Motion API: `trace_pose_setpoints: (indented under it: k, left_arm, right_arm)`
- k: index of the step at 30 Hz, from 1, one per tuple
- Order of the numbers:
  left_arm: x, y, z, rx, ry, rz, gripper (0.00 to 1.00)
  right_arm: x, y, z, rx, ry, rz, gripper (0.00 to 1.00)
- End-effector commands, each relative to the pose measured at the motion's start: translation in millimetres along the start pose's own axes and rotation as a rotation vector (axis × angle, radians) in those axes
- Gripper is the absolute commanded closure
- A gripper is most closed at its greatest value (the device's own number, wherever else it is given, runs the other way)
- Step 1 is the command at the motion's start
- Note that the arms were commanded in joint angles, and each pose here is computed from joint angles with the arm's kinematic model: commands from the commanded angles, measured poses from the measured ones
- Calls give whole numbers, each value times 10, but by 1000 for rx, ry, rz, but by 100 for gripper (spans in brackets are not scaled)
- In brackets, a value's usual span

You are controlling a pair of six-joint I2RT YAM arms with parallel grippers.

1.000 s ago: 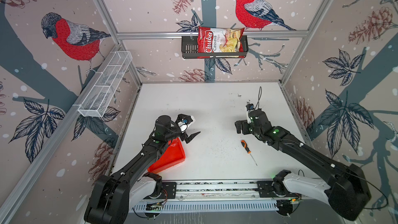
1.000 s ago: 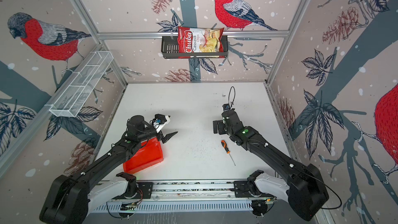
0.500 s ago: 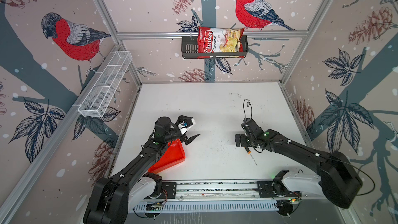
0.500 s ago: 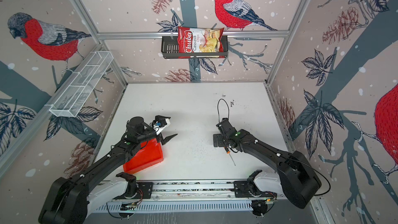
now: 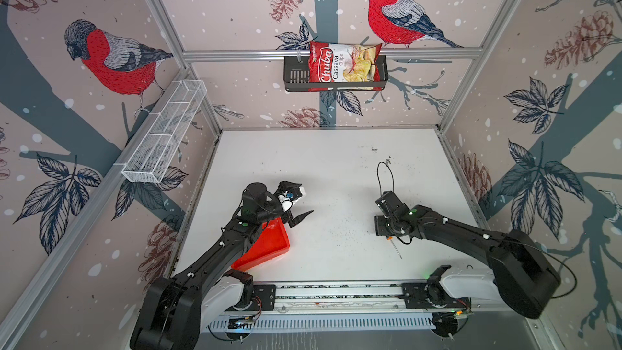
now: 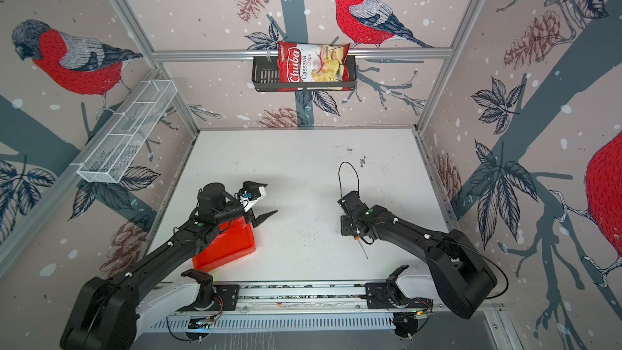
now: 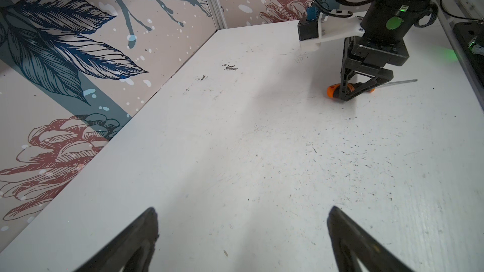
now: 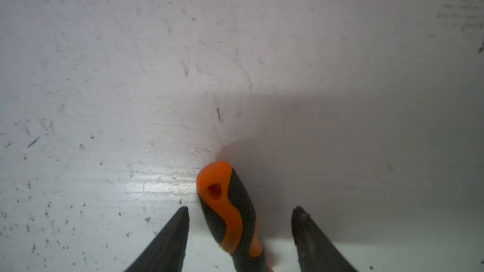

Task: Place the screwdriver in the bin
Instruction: 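Close the right gripper on the orange screwdriver handle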

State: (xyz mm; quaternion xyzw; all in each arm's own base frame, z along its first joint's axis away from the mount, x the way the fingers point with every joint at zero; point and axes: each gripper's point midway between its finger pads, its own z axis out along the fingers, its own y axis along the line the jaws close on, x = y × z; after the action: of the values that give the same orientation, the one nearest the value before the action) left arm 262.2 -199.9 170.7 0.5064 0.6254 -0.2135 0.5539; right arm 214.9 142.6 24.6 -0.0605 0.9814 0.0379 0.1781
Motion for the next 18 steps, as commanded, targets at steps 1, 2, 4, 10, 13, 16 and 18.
trace_pose_setpoints:
  k: [1, 2, 4, 10, 13, 16, 18]
  left_arm:
    - [-16, -12, 3, 11, -8, 4, 1]
    - [-8, -16, 4, 13, -5, 3, 1]
    - [-6, -19, 5, 15, -2, 4, 1]
    - [10, -19, 11, 16, 3, 4, 1]
    - [15, -14, 12, 14, 6, -3, 1]
    - [26, -19, 10, 16, 12, -10, 1]
    - [24, -20, 12, 15, 11, -8, 1]
  right_arm:
    - [-81, 7, 12, 13, -28, 40, 42]
    - [-85, 7, 23, 15, -28, 38, 44]
    - [-105, -7, 34, 29, -33, 34, 48]
    - [-128, -36, 56, 46, -45, 35, 64]
    - [-130, -72, 73, 64, -48, 34, 72]
    - [-133, -89, 79, 71, -51, 33, 75]
    - [-140, -108, 86, 79, -59, 31, 77]
